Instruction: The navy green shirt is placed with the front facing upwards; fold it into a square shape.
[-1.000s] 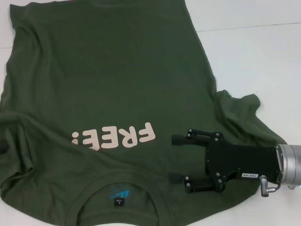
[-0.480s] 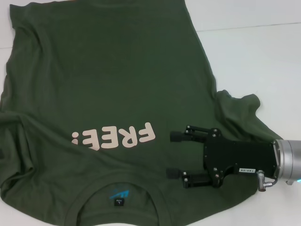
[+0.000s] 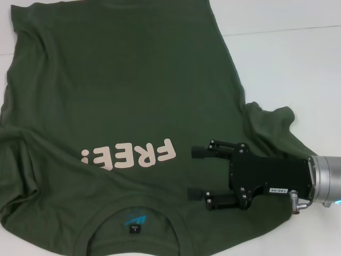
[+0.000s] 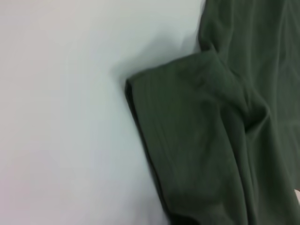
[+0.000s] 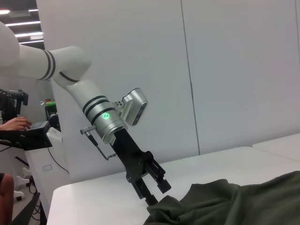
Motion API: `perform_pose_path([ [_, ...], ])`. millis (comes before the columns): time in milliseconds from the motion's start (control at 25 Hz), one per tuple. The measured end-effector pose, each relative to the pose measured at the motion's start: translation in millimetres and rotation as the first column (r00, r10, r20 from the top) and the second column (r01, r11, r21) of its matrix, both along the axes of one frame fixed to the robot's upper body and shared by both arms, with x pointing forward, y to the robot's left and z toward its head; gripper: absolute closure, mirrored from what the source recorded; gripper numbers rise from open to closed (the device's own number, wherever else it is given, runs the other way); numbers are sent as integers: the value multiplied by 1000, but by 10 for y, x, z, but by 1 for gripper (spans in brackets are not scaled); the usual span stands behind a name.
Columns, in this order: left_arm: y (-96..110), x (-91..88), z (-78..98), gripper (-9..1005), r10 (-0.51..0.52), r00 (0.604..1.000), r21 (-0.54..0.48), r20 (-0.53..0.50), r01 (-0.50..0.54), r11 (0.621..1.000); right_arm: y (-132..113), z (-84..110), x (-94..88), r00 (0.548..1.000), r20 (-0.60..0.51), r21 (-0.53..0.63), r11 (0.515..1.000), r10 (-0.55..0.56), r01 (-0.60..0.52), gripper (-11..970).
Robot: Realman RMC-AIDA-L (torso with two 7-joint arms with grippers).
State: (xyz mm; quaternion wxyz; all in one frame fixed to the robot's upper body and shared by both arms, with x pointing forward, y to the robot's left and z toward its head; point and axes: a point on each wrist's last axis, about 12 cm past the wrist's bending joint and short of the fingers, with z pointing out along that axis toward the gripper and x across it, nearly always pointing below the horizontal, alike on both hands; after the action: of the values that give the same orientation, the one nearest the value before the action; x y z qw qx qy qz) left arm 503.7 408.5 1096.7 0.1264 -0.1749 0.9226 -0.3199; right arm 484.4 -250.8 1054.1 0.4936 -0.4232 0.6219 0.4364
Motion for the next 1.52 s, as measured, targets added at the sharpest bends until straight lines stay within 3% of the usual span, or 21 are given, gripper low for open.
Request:
perform_pose_path([
  [80,-16,-21,-18,185,0,1000,-23,-10,0,1000,-1,-1,1,1000,0,-1,1000,-1,1,77],
  [240,-54,-30,-61,170,1,1000,-49,-31,-2,999,0,0,6,1000,1,-2,1000,-2,2,77],
  [1520,-212,76,-147,169,-7,999,-84,-38,4,996,-16,-4,0,1000,-1,-5,1000,-5,5,74],
])
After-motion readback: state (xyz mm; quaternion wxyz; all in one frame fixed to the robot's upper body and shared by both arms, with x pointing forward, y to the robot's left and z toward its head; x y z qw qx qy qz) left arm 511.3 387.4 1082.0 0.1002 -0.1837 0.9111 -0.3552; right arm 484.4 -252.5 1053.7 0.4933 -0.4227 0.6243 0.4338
